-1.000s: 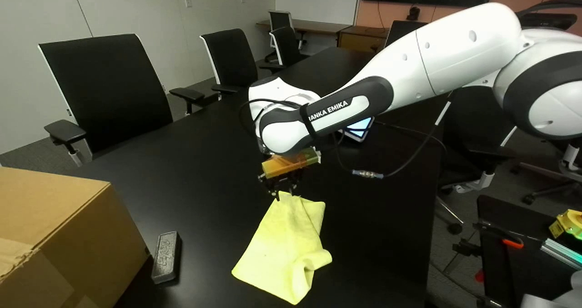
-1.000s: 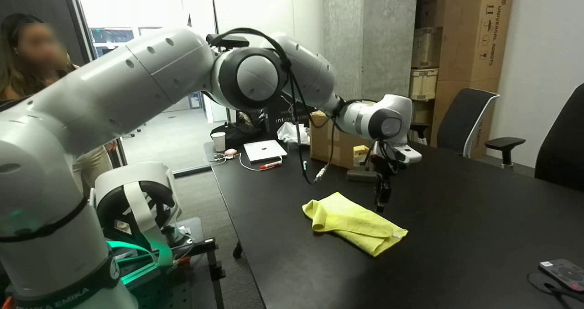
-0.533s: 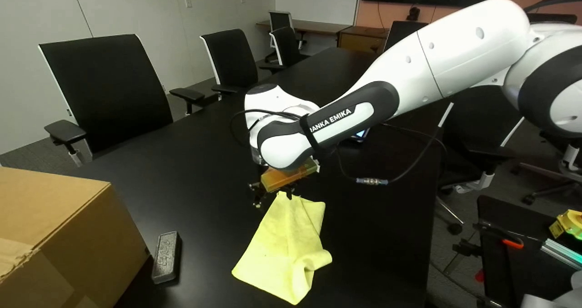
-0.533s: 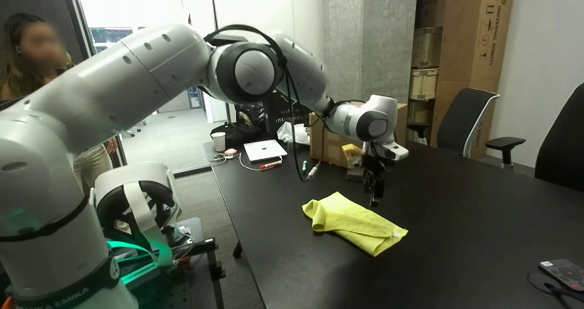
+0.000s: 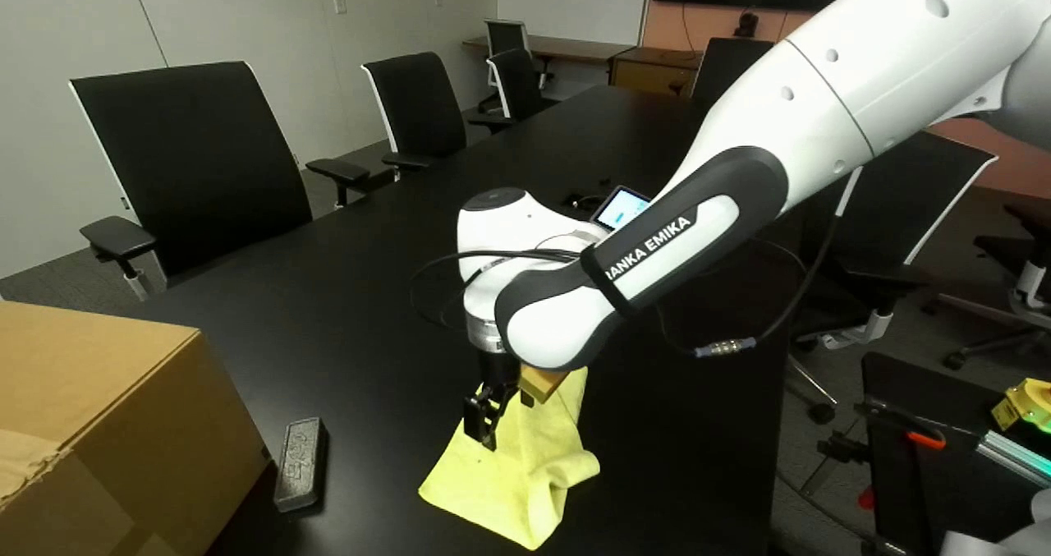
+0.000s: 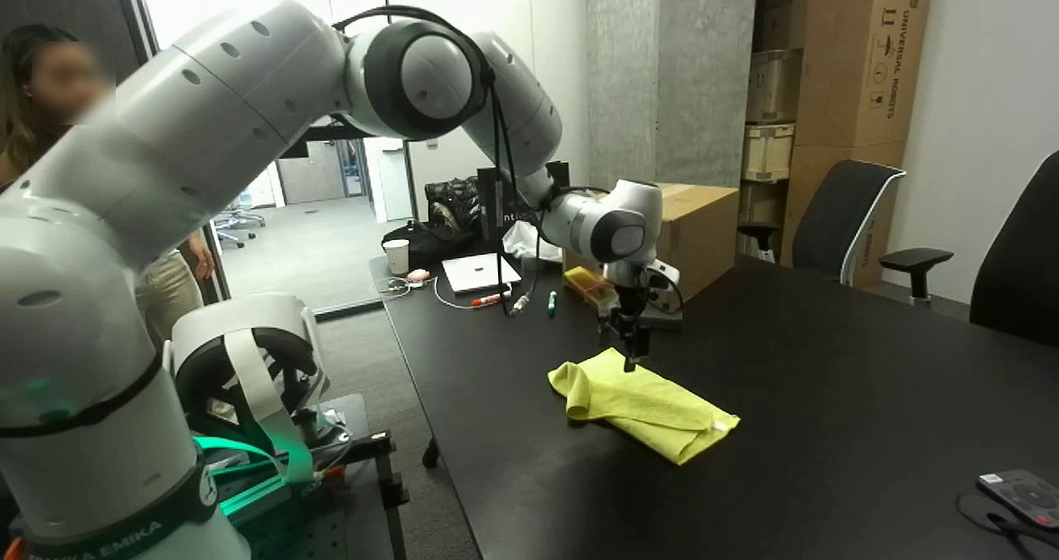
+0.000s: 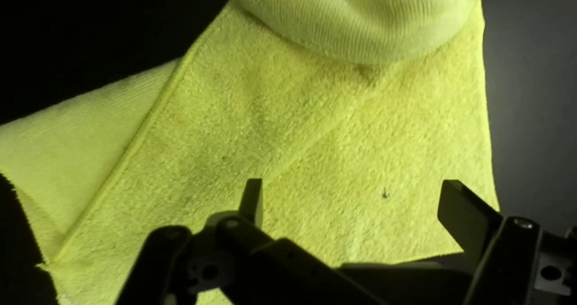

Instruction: Fold the towel on the table

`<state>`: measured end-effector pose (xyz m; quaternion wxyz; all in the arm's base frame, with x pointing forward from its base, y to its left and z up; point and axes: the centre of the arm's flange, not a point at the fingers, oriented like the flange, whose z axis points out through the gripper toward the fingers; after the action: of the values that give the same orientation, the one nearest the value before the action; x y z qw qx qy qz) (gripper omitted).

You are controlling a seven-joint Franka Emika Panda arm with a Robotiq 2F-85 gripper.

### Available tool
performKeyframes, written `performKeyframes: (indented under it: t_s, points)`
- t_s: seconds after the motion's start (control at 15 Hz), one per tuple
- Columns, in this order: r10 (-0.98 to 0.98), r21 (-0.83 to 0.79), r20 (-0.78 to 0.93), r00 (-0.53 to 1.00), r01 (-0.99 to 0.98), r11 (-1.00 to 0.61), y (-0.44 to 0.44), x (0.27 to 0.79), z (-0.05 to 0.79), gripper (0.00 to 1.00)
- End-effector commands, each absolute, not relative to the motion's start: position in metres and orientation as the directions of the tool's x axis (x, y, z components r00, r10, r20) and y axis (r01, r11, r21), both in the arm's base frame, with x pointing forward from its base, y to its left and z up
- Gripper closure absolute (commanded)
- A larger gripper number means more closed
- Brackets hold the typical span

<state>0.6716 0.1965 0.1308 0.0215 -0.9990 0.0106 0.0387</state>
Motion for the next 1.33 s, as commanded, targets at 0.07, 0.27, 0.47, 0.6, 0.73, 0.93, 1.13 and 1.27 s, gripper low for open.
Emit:
performKeyframes:
  t_s: [0.07, 0.27, 0.47, 0.6, 0.73, 0.93, 1.13, 1.27]
  points:
    - [0.213, -0.096, -0.041, 0.976, 0.208, -0.973, 0.192, 0.608, 0.150, 0.00]
    - [0.345, -0.112, -0.035, 0.938, 0.340, -0.934, 0.199, 0.590, 0.150, 0.00]
    - [0.446, -0.109, -0.039, 0.894, 0.439, -0.892, 0.204, 0.576, 0.148, 0.00]
    - [0.503, -0.090, -0.032, 0.864, 0.499, -0.862, 0.206, 0.572, 0.142, 0.00]
    - [0.537, -0.069, -0.038, 0.843, 0.534, -0.843, 0.206, 0.569, 0.133, 0.00]
    - [0.547, -0.054, -0.057, 0.835, 0.544, -0.837, 0.203, 0.563, 0.122, 0.00]
    - [0.543, -0.044, -0.062, 0.838, 0.541, -0.840, 0.199, 0.562, 0.117, 0.00]
    - [0.538, -0.031, -0.058, 0.841, 0.538, -0.843, 0.196, 0.564, 0.114, 0.00]
